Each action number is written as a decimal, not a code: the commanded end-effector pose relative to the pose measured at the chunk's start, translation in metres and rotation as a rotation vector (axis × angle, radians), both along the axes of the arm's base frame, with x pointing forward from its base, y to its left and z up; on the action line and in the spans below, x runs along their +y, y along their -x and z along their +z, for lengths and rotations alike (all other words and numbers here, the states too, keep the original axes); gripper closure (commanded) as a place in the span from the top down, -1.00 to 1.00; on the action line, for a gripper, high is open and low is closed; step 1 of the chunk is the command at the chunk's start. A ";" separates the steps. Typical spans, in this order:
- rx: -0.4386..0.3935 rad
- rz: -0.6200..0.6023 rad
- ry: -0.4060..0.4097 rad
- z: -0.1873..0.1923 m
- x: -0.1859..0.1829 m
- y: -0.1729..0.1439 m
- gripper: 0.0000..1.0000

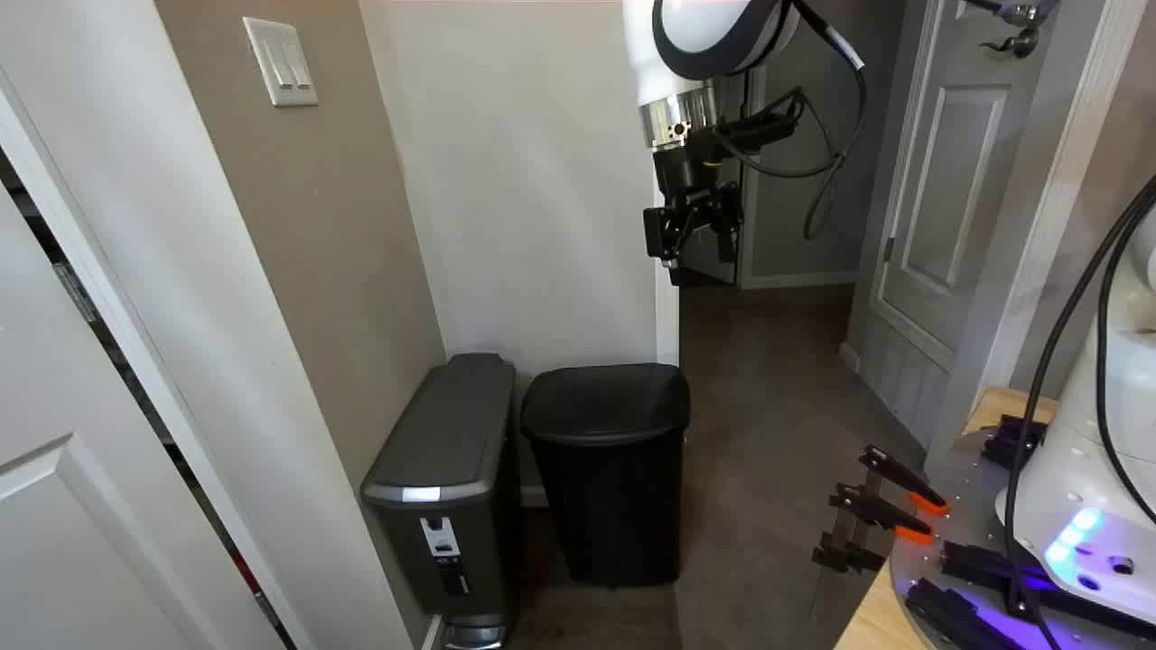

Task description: Open the black bin lid fully upwards

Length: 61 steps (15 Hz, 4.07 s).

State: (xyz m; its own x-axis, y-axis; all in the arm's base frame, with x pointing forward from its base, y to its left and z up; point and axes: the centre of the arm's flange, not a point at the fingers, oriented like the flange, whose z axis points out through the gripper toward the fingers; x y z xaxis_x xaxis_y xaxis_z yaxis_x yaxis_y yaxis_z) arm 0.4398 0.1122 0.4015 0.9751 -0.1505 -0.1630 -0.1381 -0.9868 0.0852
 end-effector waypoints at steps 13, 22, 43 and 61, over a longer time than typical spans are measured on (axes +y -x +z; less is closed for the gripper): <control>0.000 0.000 0.000 0.000 0.000 0.000 1.00; 0.073 0.015 -0.045 -0.069 -0.026 -0.054 1.00; 0.172 0.142 -0.118 -0.245 0.010 -0.221 1.00; -0.039 0.249 -0.160 -0.277 0.019 -0.288 1.00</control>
State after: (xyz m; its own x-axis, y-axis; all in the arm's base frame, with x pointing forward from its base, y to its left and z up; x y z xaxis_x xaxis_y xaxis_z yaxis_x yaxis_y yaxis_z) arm 0.6936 0.1219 0.1504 0.9818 0.0463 -0.1843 0.0387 -0.9982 -0.0447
